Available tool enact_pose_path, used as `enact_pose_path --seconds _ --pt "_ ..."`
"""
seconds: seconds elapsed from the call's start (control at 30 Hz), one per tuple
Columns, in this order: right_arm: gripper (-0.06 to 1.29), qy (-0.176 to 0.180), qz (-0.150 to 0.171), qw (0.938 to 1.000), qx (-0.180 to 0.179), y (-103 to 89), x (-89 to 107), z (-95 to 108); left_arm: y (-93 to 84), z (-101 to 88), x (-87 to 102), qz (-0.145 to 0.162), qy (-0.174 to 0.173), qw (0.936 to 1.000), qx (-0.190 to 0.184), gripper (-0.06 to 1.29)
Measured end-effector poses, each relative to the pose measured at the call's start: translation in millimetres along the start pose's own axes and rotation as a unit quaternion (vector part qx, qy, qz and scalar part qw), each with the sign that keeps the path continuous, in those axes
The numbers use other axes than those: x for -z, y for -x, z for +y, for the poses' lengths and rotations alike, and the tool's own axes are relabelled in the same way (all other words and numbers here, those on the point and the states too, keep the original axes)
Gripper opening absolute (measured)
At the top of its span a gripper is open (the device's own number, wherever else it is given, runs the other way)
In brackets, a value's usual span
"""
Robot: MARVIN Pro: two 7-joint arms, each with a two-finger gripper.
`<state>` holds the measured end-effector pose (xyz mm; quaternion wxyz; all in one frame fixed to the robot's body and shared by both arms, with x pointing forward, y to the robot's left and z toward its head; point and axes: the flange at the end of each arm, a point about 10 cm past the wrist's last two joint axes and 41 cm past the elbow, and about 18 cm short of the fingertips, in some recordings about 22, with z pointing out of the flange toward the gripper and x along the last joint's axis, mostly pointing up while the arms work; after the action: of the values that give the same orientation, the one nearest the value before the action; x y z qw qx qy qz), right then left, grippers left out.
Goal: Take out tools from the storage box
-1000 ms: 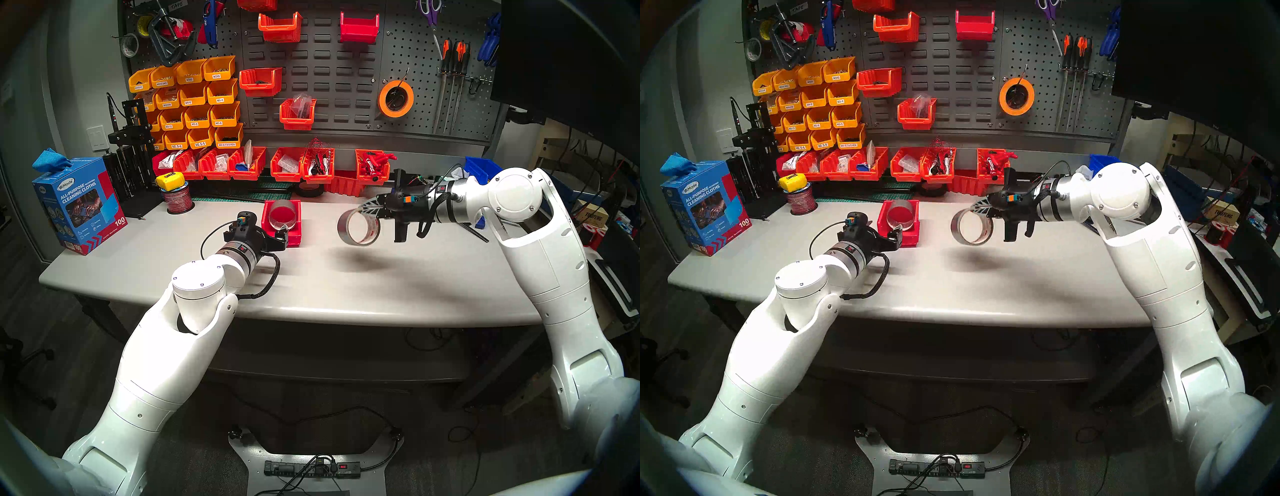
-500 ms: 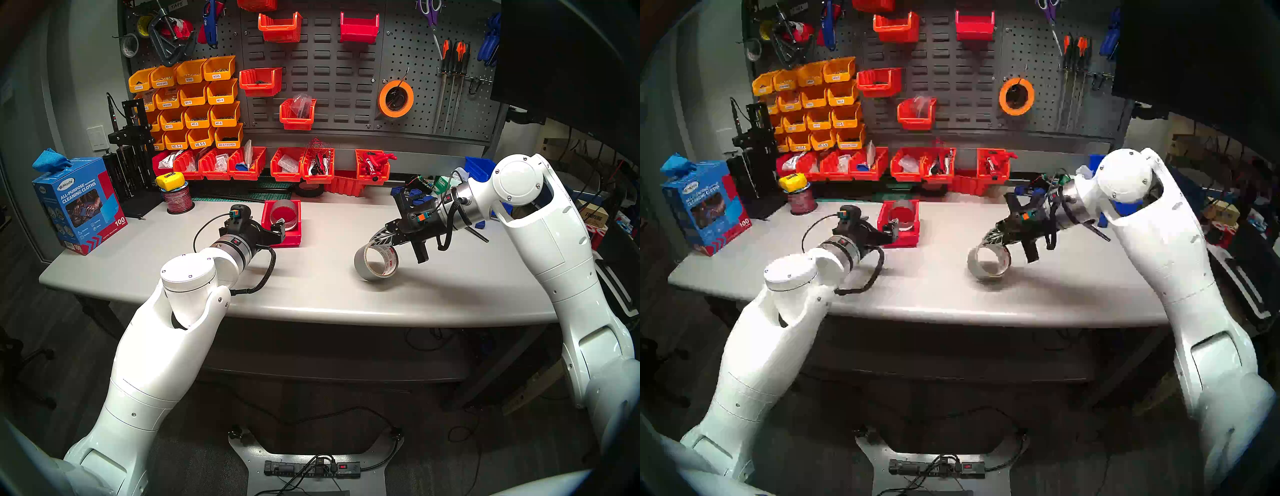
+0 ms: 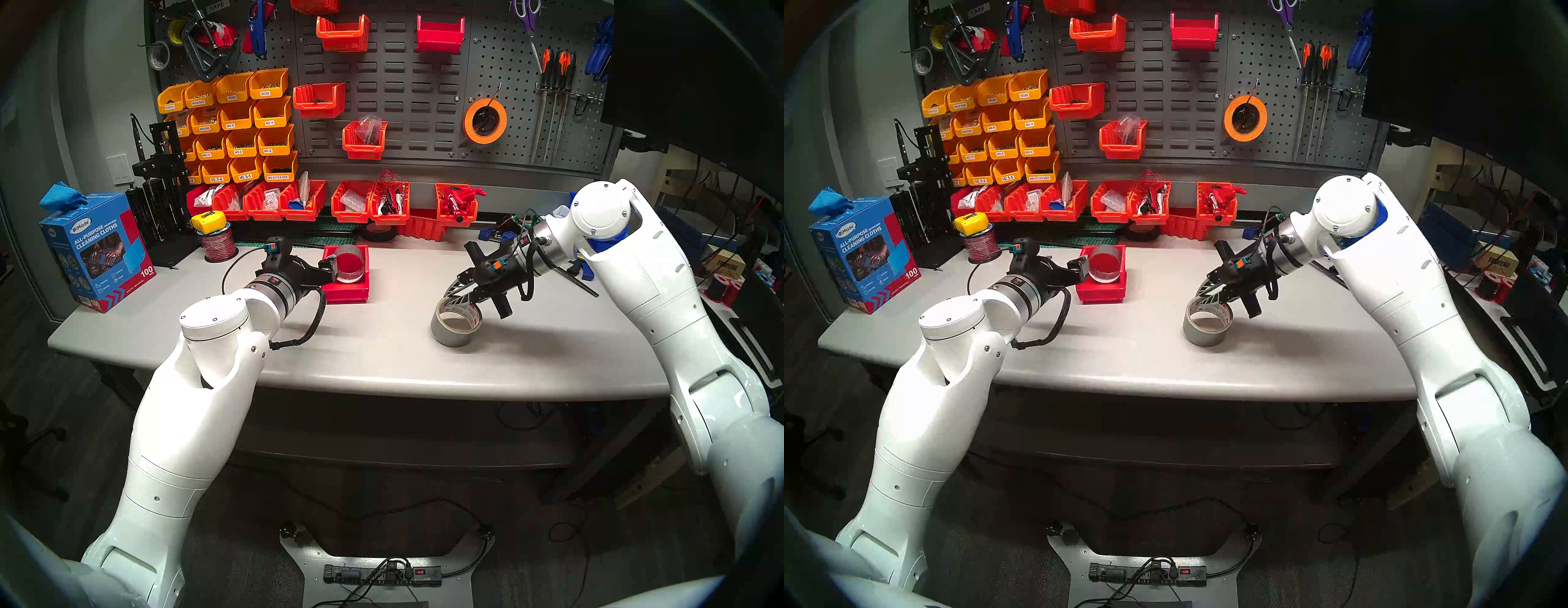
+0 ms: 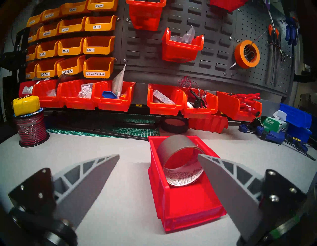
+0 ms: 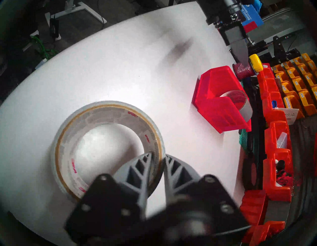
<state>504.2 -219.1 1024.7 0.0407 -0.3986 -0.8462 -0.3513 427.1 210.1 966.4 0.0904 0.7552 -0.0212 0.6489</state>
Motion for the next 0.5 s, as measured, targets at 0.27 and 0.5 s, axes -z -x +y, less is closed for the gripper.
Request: enact_pose_path --seconds 0.27,0.5 --pt "1.16 -0.025 0.005 0.9996 0.013 -1.0 -5.8 12.9 -4.4 -6.0 0.6 -0.004 0.0 0.9999 0.01 1.23" --pt "1.16 -0.05 0.001 0.9986 0.018 0.4 -6.6 19.8 -6.9 -8.7 0.9 -0.005 0.005 0.9998 0.017 1.23"
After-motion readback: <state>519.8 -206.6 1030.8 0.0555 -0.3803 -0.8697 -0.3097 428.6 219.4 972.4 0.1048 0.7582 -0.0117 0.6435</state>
